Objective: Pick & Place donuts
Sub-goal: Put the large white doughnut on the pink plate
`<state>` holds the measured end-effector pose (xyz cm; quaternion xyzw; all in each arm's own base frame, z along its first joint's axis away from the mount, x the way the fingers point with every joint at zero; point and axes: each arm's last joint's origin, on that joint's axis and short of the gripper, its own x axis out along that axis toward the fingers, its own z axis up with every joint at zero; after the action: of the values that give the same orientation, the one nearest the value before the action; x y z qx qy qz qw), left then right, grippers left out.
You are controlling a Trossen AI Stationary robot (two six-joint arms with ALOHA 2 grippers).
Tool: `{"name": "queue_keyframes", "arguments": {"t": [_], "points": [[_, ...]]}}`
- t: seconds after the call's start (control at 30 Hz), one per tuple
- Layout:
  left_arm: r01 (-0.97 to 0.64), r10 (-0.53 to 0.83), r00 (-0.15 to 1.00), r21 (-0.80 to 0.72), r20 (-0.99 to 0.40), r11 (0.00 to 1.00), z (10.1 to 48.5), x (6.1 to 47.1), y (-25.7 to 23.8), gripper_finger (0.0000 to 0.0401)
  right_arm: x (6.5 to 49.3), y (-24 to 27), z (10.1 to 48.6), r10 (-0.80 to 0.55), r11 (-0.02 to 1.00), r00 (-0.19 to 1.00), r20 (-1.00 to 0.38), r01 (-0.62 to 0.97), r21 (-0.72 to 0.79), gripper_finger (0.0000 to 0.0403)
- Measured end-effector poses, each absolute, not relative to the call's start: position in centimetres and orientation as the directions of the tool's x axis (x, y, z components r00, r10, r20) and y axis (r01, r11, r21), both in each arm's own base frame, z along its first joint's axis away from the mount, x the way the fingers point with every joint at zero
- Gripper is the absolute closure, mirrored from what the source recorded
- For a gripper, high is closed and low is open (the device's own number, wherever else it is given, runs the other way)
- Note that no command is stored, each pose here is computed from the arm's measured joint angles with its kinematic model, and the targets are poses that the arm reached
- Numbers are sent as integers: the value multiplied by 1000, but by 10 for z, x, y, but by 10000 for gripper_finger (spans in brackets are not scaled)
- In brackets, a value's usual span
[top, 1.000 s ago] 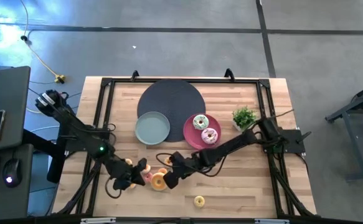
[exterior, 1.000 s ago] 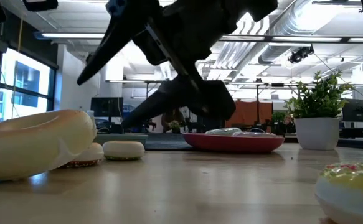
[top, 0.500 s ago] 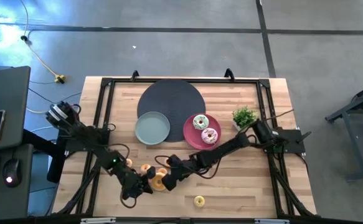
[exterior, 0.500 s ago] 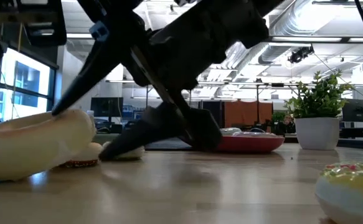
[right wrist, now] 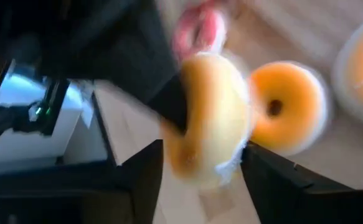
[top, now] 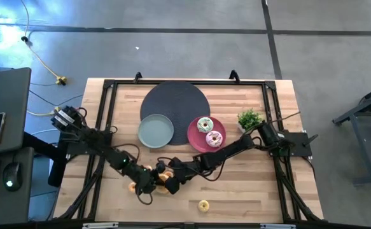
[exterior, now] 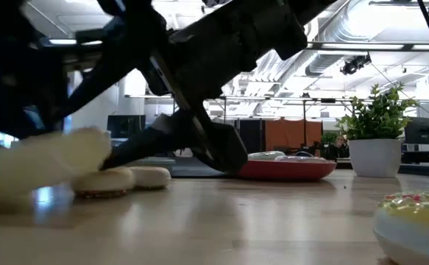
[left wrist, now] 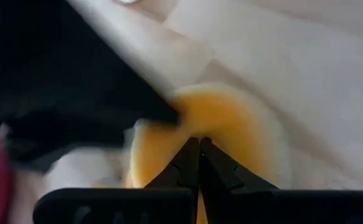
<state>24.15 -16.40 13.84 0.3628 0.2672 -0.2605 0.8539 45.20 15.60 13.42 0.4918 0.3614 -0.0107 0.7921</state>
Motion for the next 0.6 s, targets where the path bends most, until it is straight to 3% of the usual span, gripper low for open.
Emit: {"name": "queue_keyframes", "arguments": {"t": [0.2, 0.37, 0.6], "points": [[646, -278, 718, 460, -639, 610, 144, 245, -157, 401, 448, 157, 146, 375, 551, 722, -581, 331, 766, 302], [635, -317, 741, 466, -592, 616, 165, 239, -155, 401, 439, 152, 176, 283, 629, 750, -598, 326, 706, 386], [491, -190, 852, 618, -488, 614, 209, 222, -138, 401, 427, 124, 215, 129, 690, 771, -623, 382, 615, 374]]}}
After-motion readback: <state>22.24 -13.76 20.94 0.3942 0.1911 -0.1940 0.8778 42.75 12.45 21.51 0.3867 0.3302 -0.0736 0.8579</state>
